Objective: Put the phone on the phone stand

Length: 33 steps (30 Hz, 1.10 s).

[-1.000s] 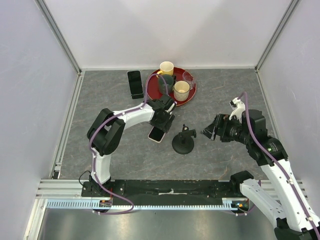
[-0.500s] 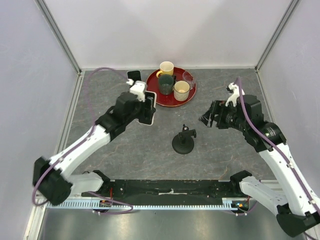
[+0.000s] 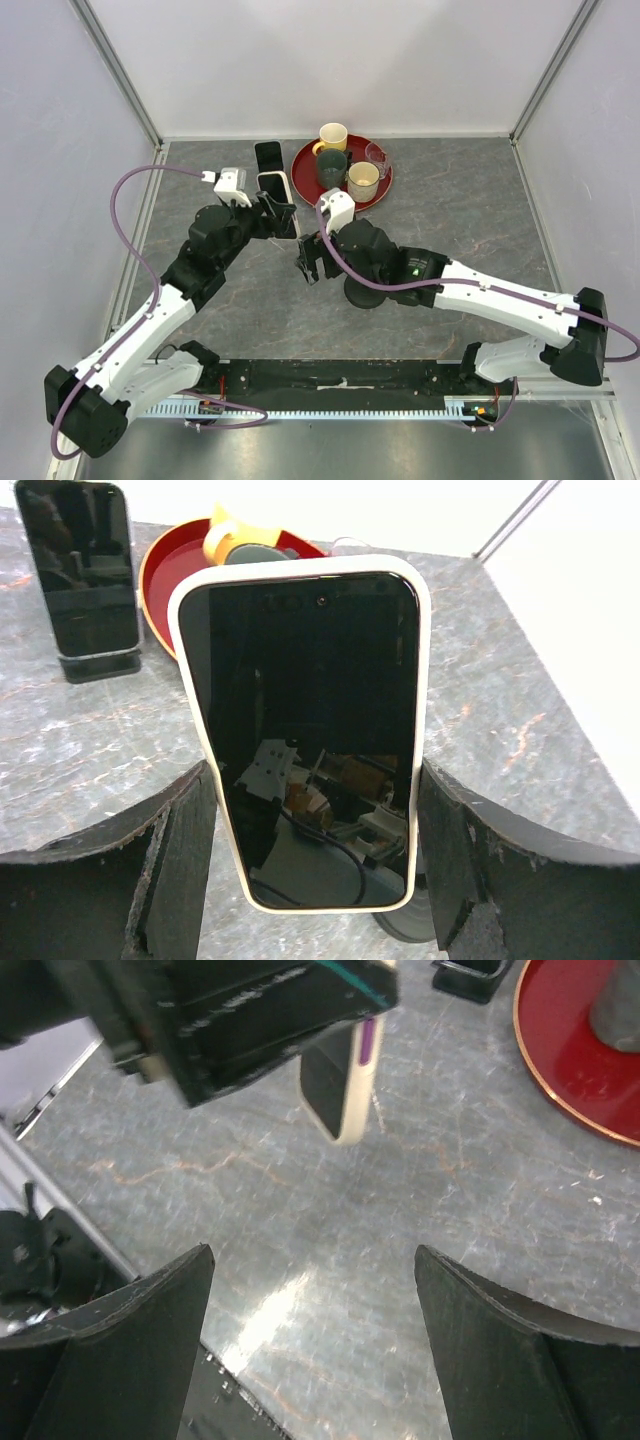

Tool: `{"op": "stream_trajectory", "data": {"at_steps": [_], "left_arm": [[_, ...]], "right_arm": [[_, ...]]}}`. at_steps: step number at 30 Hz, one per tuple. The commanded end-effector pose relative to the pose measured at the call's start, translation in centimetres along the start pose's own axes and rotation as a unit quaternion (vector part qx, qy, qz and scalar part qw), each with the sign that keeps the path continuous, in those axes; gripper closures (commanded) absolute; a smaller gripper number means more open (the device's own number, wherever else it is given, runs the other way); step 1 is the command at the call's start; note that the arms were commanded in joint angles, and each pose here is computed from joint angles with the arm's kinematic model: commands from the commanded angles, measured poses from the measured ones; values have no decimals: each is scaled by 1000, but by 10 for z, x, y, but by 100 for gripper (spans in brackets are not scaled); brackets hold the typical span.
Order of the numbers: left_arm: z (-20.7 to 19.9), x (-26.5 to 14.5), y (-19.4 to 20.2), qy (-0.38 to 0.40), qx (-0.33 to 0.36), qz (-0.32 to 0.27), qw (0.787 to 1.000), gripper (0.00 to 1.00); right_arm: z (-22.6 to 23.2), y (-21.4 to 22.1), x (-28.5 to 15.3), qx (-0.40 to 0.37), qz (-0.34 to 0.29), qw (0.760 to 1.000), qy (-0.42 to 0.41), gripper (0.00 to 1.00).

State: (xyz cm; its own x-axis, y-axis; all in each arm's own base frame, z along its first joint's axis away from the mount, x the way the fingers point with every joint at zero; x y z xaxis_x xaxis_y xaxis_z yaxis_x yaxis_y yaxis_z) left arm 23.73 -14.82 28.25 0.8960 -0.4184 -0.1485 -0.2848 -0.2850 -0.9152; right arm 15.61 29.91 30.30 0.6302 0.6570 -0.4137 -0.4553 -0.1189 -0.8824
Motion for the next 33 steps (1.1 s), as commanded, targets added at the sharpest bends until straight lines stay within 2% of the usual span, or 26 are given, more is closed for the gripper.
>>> {"op": "stream_trajectory", "data": {"at_steps": [1,3,7,20,26,27,29,30,31,33], "left_arm": [[-26,-13,-42,85,-63,-98,990,98],[-28,-13,-40,91,-76,-93,989,98],[-33,-11,-36,116,-89,-75,986,98],[-36,-9,-33,130,-94,-67,985,98],[-43,-12,-33,170,-100,-70,978,98],[-47,-14,-36,188,-96,-76,974,98],[-50,-15,-35,211,-86,-75,971,98],[-56,-17,-34,244,-74,-66,965,98],[-60,-21,-36,270,-59,-73,958,77],[-66,-26,-34,315,-35,-67,946,47]], "right_arm": [[-3,-20,20,22,-136,990,28,13],[-3,-24,25,24,-165,986,26,15],[-3,-18,40,16,-180,983,35,21],[-2,-11,68,49,-192,978,65,49],[-3,-5,71,70,-198,976,61,71],[-4,-2,70,72,-198,976,60,83],[-7,-3,64,78,-206,973,64,98],[-11,1,62,80,-206,973,70,100],[-12,-3,55,83,-214,971,66,100],[-16,-3,48,83,-214,971,69,100]]}}
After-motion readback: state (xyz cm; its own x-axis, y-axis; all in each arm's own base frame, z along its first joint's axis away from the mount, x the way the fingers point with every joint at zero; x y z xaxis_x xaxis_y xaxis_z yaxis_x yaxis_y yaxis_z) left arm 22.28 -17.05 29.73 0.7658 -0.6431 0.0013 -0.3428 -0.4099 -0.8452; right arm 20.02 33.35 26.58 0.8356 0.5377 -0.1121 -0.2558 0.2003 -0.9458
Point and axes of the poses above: each gripper's point midway between its finger pads, its own x axis out along the fingers, its own z axis along the line the jaws close on, y = z × x, the point moved 8 cm from there along -x, back along the fingers
